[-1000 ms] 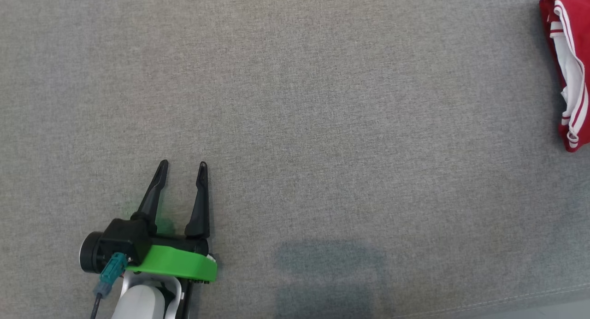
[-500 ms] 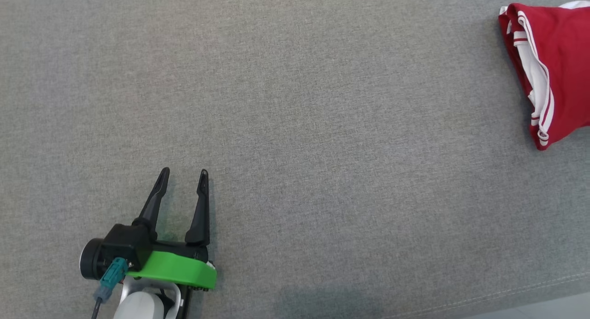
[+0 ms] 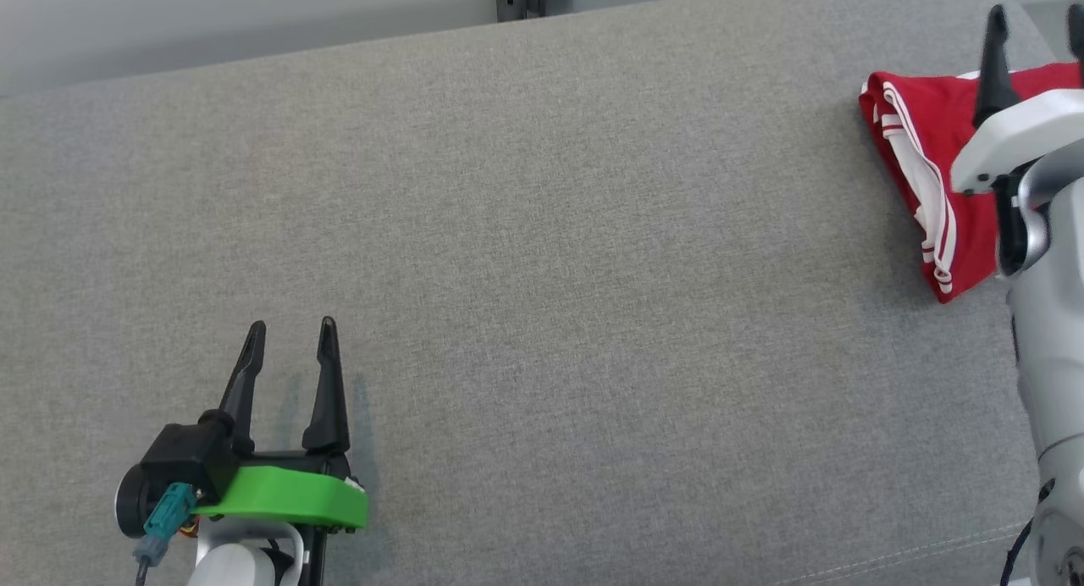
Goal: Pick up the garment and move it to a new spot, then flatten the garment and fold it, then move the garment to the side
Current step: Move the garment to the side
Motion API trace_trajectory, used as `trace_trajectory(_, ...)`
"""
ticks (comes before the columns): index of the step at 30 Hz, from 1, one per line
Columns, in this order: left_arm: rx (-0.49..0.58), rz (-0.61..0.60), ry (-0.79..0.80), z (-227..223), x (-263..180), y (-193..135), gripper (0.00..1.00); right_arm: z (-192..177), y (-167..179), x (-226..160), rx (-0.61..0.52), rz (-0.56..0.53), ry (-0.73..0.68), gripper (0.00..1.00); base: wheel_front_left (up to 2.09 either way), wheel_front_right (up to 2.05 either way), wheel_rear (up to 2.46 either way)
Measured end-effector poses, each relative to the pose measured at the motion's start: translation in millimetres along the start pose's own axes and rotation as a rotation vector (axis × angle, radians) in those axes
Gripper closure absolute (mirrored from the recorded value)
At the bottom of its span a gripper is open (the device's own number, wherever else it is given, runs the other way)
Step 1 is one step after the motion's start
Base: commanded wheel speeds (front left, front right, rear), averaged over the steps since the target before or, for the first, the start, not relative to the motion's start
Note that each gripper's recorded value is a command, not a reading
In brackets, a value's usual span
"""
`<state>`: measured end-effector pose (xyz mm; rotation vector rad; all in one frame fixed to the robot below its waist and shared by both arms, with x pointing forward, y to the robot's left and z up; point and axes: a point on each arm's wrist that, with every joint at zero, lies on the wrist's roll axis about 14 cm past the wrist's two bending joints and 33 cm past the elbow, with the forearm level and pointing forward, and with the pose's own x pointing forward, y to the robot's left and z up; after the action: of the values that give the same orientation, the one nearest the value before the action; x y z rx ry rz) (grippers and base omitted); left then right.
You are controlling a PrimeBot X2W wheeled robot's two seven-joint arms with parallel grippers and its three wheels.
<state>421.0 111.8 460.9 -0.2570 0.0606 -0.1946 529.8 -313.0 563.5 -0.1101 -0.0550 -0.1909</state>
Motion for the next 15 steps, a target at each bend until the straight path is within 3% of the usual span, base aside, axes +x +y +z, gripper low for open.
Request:
trace_trajectory(5,0.003,0.055,-0.065,24,-9,9,0.00,14,46,-29,0.091,0.113,-0.076,0.00,0.00,0.00,0.00)
trace_trajectory(15,-0.004,0.164,-0.122,42,-40,31,0.00,-8,128,-108,0.313,0.282,-0.059,0.00,0.00,0.00,0.00)
